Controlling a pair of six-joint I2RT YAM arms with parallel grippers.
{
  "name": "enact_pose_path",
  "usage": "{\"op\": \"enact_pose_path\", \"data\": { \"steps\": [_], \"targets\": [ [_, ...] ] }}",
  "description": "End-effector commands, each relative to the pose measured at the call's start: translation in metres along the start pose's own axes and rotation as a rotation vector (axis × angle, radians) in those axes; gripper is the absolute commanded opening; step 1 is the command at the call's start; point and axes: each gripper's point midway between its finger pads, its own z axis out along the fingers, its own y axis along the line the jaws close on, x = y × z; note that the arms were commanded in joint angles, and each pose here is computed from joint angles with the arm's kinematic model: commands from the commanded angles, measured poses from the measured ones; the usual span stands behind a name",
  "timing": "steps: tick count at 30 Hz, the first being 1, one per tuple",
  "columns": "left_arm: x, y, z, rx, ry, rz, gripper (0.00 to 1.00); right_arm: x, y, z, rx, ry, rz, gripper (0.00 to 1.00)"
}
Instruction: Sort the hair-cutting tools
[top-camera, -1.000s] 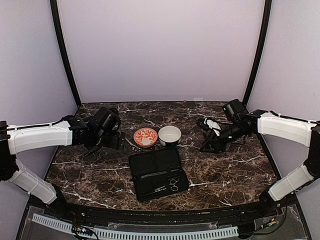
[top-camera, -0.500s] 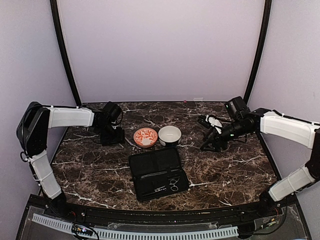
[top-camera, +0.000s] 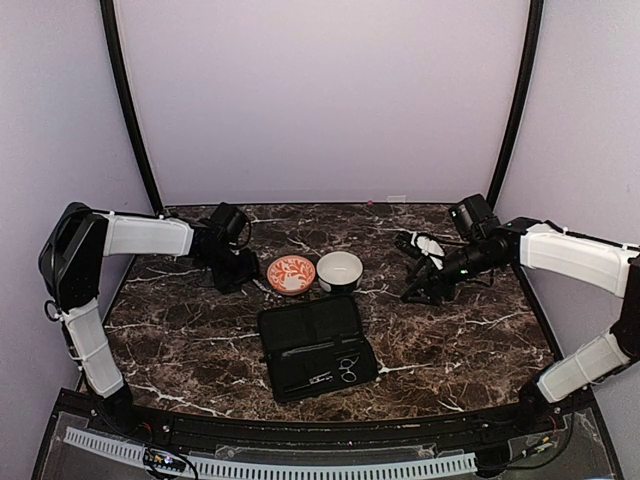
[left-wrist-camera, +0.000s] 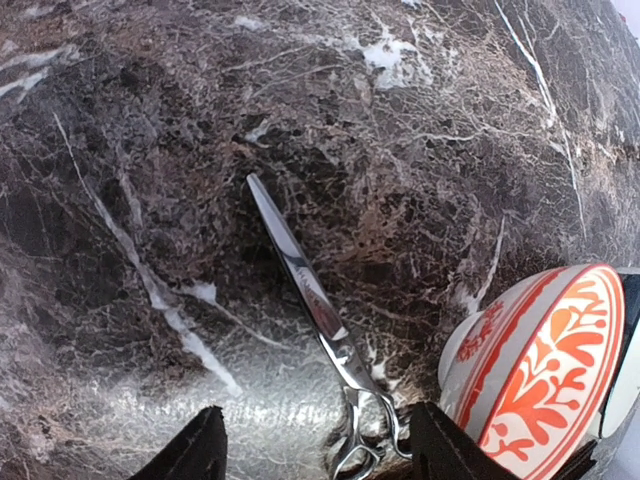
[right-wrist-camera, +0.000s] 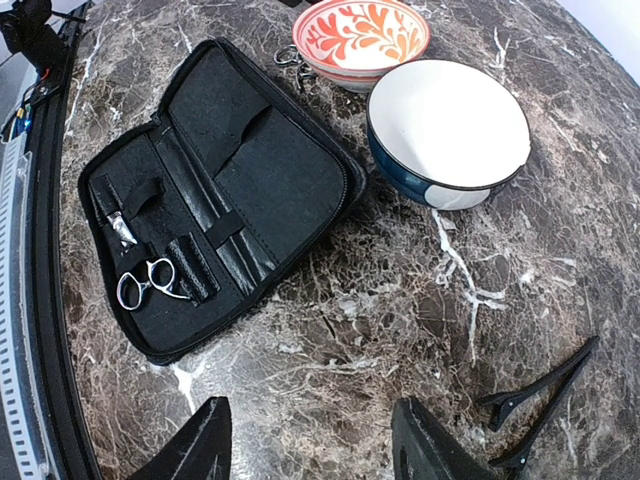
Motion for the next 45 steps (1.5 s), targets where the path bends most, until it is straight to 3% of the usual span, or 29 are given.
{"op": "enact_pose_path", "data": {
  "steps": [1, 11, 18, 24, 39, 45],
  "targets": [
    [0.008, 0.004, 0.009, -0.015, 0.013, -0.046, 0.63, -0.001, -0.002, 0.002, -0.004, -0.007, -0.006, 0.54],
    [0.019, -0.007, 0.024, 0.004, 0.036, -0.046, 0.63, 0.002, -0.004, 0.006, -0.005, 0.005, 0.006, 0.54],
    [0.034, -0.002, 0.028, -0.094, 0.049, -0.063, 0.64, 0.001, -0.003, 0.007, -0.008, 0.01, 0.007, 0.54],
    [0.053, -0.002, 0.028, -0.166, 0.061, 0.019, 0.64, 0.002, -0.004, 0.007, 0.001, 0.019, 0.001, 0.53],
    [0.063, 0.05, -0.005, -0.377, 0.129, 0.26, 0.65, 0.003, -0.002, 0.01, -0.012, 0.03, -0.004, 0.52],
    [0.049, 0.091, -0.029, -0.479, 0.119, 0.266, 0.65, 0.005, 0.0, 0.014, -0.018, 0.042, -0.008, 0.52]
  ]
}}
